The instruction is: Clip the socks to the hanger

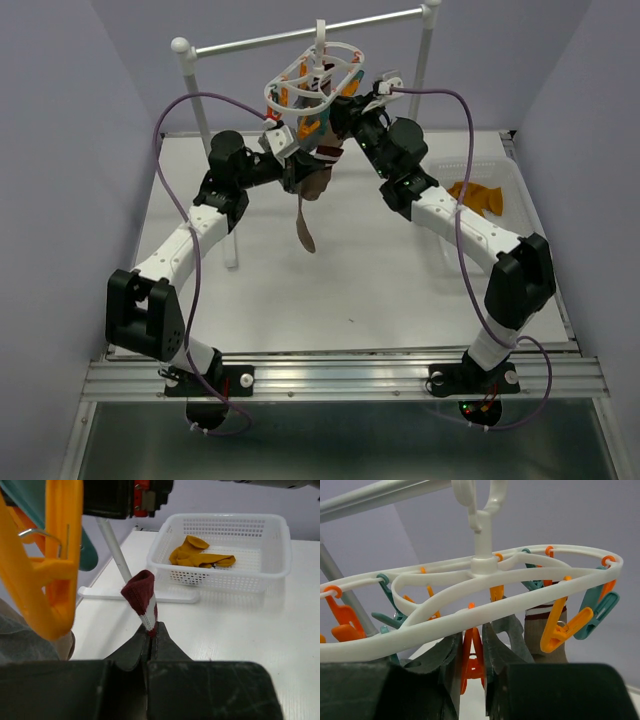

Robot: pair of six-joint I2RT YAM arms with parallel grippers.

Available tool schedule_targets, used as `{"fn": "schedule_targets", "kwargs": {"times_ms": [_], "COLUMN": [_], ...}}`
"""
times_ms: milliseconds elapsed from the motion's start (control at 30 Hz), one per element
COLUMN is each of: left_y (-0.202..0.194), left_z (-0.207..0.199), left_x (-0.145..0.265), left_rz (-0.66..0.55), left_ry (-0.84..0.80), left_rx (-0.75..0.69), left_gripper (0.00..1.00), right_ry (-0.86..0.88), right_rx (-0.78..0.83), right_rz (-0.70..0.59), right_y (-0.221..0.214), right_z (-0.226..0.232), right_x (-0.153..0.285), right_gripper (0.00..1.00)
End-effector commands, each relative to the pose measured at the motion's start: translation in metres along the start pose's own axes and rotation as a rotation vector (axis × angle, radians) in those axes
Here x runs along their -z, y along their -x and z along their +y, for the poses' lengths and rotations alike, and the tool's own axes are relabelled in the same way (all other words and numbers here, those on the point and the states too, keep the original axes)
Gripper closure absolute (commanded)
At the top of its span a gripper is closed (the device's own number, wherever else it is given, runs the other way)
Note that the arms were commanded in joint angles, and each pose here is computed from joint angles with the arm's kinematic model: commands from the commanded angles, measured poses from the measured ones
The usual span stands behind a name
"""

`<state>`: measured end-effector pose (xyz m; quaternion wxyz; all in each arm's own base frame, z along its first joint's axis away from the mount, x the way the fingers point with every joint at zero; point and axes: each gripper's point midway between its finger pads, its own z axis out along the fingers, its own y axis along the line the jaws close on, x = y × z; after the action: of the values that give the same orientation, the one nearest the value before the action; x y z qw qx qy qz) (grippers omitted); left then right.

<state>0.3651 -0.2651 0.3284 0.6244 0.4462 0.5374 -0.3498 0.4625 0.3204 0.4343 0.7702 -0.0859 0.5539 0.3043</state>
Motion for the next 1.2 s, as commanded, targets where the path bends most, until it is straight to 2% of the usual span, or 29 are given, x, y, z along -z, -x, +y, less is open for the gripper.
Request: {"fn": "schedule_targets", "kwargs": {"times_ms": [0, 100, 200, 400, 633, 667, 700, 733, 767, 800, 900, 1167], "left_y": [0.028, 0.031, 0.032, 0.044, 0.053, 0.046, 0.057, 0.05, 0.045, 0.052, 0.041, 0.054], "left_z": [0.004, 0.001, 0.016, -0.001, -0.024, -0.03, -0.037, -0.038, -0.039, -0.042, -0.026, -0.03], "left_x": [-0.001, 0.003, 0.006, 0.008, 0.019, 0.023, 0.03, 0.033, 0.033, 0.04, 0.03, 0.034], "left_rz": [-0.066, -0.073, -0.064, -0.106, -0.178, -0.166, -0.225, -0.199, -0.237, -0.24, -0.208, -0.258], "left_ry": [-0.098, -0.207, -0.221, -0.338, -0.417, -0.435, -0.454, -0.477, -0.485, -0.514, -0.526, -0.509], "left_rx": [-0.009, 0.052, 0.146, 0.101, 0.117, 0.22, 0.102, 0.256, 0.147, 0.183, 0.297, 0.201], "left_gripper": [1.0, 1.0, 1.0, 1.0, 1.0, 1.0, 1.0, 1.0, 1.0, 1.0, 1.0, 1.0], "right_ry": [0.058, 0.082, 0.129, 0.216, 0.313, 0.331, 0.327, 0.339, 0.339, 0.351, 0.381, 0.423], "right_rx": [-0.009, -0.002, -0.002, -0.01, -0.038, -0.043, -0.042, -0.057, -0.052, -0.07, -0.088, -0.119], "right_rz": [-0.042, -0.028, -0.008, 0.024, 0.054, 0.059, 0.059, 0.066, 0.064, 0.061, 0.056, 0.08], "right_y": [0.038, 0.039, 0.039, 0.037, 0.028, 0.027, 0.026, 0.024, 0.025, 0.028, 0.032, 0.031], "right_z": [0.019, 0.023, 0.032, 0.037, 0.05, 0.053, 0.049, 0.051, 0.047, 0.05, 0.053, 0.054], "right_x": [0.009, 0.012, 0.017, 0.023, 0.025, 0.026, 0.025, 0.025, 0.025, 0.025, 0.027, 0.033], "right_gripper": [0.99, 0.99, 0.99, 0.99, 0.99, 0.99, 0.99, 0.99, 0.99, 0.99, 0.99, 0.99]}}
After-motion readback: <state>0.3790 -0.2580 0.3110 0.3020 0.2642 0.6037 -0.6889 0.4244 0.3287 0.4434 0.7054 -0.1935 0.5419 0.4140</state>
